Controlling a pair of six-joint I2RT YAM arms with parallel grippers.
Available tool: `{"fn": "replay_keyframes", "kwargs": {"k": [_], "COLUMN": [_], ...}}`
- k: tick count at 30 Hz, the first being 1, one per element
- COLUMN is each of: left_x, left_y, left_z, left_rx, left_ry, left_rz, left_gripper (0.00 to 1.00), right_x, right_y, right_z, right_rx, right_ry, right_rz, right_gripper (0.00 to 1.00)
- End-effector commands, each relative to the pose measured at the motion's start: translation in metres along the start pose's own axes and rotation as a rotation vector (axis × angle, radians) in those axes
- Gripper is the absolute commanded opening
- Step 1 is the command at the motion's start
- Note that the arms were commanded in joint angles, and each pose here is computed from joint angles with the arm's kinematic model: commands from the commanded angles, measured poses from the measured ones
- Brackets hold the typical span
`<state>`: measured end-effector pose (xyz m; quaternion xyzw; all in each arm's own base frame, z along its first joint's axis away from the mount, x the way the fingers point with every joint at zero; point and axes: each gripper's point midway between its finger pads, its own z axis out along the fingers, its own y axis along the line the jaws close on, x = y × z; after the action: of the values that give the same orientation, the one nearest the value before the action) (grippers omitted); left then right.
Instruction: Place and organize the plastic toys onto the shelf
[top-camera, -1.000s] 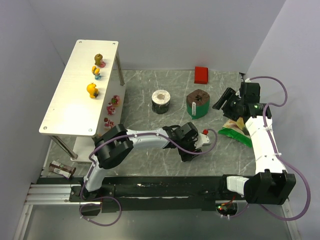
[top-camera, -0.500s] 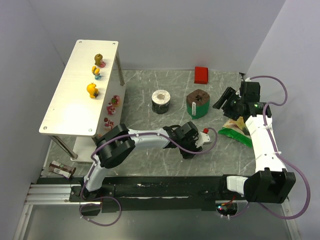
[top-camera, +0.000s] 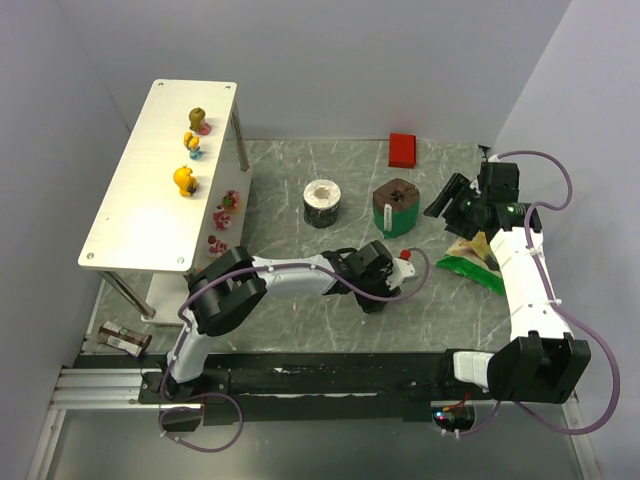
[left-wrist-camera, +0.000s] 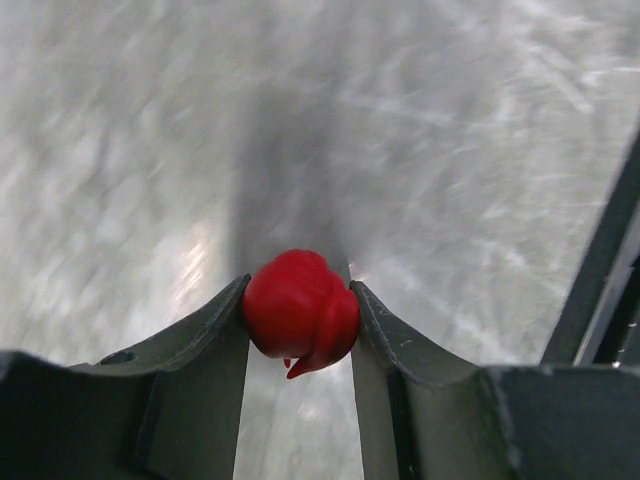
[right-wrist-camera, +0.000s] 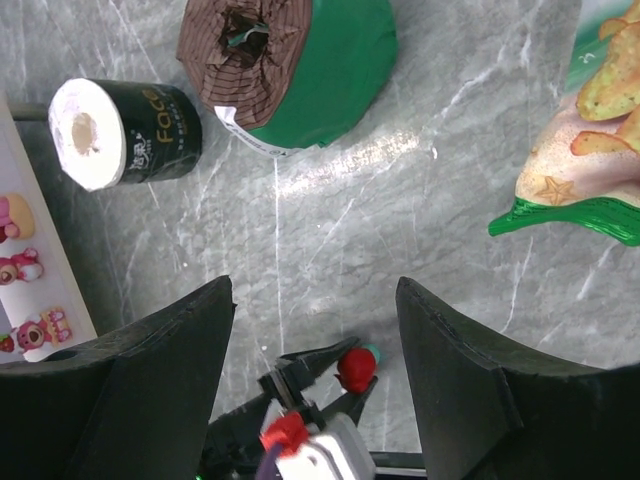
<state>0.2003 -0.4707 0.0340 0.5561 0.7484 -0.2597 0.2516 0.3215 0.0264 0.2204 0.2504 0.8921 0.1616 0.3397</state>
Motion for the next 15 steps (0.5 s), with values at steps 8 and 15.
{"fn": "replay_keyframes", "kwargs": {"k": [8, 15], "left_x": [-0.057, -0.054], "left_y": [0.041, 0.045], "left_z": [-0.148, -0.223], "left_rx": [-0.405, -0.614], "left_ry": [-0.054, -0.012], "left_rz": [-0.367, -0.617], "left_gripper": [0.01, 0.01], "right_x": [-0.015, -0.006], "right_y": [0.017, 0.026], "right_z": [-0.008, -0.011], "right_rx": [-0.083, -0.121], "right_ry": [-0.065, -0.017], "right_rz": [-0.013, -0.003], "right_gripper": [0.73, 0.72]}}
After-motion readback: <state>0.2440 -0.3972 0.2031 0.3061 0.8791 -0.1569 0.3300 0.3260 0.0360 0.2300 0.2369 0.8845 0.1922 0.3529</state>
